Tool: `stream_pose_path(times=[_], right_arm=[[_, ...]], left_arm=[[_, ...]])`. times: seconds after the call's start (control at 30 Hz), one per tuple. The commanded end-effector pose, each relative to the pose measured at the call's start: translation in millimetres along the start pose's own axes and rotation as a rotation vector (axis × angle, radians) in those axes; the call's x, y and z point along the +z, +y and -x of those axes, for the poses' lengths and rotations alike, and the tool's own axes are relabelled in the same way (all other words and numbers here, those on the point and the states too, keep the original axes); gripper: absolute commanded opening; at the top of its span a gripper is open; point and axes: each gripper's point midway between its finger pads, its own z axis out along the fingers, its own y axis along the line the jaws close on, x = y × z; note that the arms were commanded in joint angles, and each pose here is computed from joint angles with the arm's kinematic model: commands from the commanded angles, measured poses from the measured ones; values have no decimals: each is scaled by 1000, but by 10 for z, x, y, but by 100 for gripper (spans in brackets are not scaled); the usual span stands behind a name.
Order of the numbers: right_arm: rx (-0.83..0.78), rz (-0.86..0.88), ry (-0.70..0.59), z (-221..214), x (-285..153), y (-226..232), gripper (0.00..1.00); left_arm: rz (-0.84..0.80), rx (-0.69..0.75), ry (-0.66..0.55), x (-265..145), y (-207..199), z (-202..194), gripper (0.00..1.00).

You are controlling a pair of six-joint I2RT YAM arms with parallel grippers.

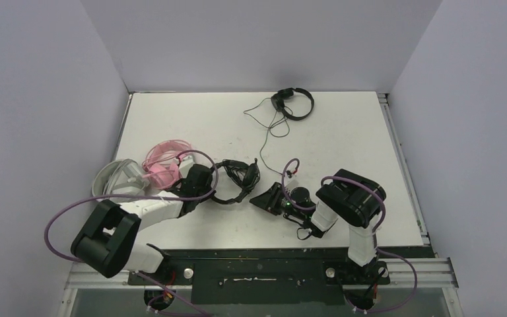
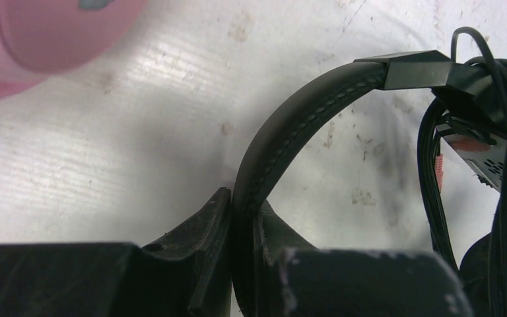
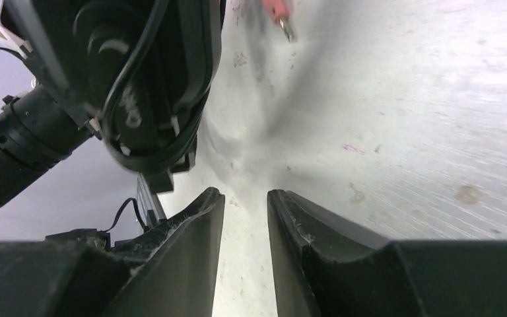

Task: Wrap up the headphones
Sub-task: Place the headphones at the center of the board.

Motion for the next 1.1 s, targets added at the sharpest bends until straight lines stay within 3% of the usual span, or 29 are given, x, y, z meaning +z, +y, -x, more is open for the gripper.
stream_pose_path(times=[0.0, 0.2, 0.5, 0.63, 0.83, 1.07], right_arm=[[-16, -2, -47, 131, -128, 6, 33], [-131, -75, -76, 263, -250, 31, 36], [-296, -233, -159, 512, -690, 68, 49], [-331, -253, -185, 580, -856, 131, 51], [-357, -264, -200, 622, -991, 180, 53], [-375, -256, -209, 671, -1044, 272, 55]], left_arm=[[3, -27, -89, 133, -189, 282, 0], [121, -47, -87, 298, -172, 398, 0], [193, -142, -120, 604, -225, 732, 0], [257, -192, -119, 796, -188, 898, 0], [326, -234, -209, 860, -162, 1236, 0], [499, -210, -184, 973, -66, 1498, 0]])
